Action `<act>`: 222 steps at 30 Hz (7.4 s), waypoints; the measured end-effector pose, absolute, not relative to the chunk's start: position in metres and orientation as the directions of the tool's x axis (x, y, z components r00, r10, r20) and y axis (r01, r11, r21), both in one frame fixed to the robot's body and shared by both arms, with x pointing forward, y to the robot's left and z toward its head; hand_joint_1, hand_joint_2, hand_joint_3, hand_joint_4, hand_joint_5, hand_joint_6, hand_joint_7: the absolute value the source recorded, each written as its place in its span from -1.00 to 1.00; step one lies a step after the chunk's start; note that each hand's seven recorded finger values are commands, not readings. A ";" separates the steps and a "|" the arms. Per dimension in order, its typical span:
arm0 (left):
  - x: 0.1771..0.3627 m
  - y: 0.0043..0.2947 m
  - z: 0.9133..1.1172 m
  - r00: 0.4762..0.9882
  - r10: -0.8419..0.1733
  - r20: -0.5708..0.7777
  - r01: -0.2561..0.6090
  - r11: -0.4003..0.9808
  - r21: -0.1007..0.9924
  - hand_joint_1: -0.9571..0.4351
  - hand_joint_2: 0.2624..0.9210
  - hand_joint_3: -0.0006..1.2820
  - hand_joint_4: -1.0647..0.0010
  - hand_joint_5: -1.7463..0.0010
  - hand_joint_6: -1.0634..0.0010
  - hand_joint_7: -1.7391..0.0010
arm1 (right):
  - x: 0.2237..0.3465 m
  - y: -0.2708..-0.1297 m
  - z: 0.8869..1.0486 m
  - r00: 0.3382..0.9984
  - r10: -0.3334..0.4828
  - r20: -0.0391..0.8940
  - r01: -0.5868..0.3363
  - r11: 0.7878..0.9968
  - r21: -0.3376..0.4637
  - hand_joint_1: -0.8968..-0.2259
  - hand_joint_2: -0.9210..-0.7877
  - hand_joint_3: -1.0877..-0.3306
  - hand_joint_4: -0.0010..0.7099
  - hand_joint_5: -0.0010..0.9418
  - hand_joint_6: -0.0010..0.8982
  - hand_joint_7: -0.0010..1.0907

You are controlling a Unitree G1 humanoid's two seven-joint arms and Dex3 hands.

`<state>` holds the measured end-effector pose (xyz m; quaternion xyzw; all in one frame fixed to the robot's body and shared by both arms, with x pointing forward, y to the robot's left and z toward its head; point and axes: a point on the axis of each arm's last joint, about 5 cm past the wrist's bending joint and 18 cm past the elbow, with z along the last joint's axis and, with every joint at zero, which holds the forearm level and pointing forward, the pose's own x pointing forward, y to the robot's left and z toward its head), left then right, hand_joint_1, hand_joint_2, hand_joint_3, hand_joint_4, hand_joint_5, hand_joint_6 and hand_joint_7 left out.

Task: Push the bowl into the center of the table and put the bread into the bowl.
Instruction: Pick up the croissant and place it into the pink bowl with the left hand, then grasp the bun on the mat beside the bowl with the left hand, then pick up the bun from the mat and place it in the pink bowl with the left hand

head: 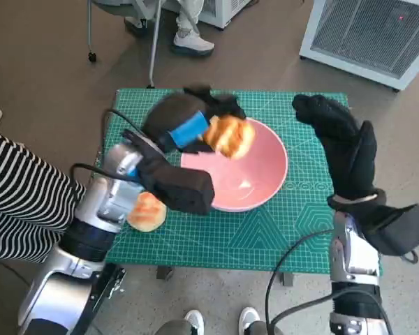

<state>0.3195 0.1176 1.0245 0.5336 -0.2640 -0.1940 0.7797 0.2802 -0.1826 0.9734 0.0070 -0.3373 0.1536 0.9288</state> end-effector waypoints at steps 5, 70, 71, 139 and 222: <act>0.325 0.112 1.012 0.786 -0.612 0.088 0.138 0.314 0.939 0.23 0.70 -0.96 -0.13 0.70 0.10 0.53 | 0.279 -0.183 0.975 0.720 0.281 0.634 -0.290 0.953 -0.093 -0.78 -1.00 -0.13 -0.29 -0.98 -0.95 0.13; 0.229 0.272 1.043 0.828 -0.555 -0.081 0.311 0.335 0.889 0.16 0.37 -0.99 0.68 0.99 0.29 0.97 | 0.271 -0.184 0.974 0.724 0.258 0.639 -0.272 0.959 -0.078 -0.70 -1.00 -0.16 -0.28 -0.99 -0.93 0.07; 0.228 0.271 1.041 0.828 -0.554 -0.089 0.318 0.333 0.888 0.16 0.38 -0.99 0.68 0.99 0.29 0.97 | 0.271 -0.184 0.974 0.725 0.258 0.639 -0.272 0.959 -0.078 -0.70 -1.00 -0.16 -0.28 -0.99 -0.93 0.07; 0.267 0.249 0.939 0.858 -0.481 -0.184 0.341 0.263 0.903 0.38 1.00 -0.86 -0.38 -0.31 -0.02 -0.41 | 0.267 -0.188 0.971 0.742 0.269 0.614 -0.290 0.955 -0.069 -0.69 -1.00 -0.20 -0.29 -1.00 -0.99 0.09; 0.336 0.107 1.009 0.713 -0.699 -0.051 0.451 0.402 0.797 -0.16 0.69 -0.98 0.85 1.00 0.64 0.94 | 0.265 -0.196 0.967 0.729 0.228 0.645 -0.254 0.966 -0.054 -0.65 -1.00 -0.23 -0.18 -0.97 -0.97 0.07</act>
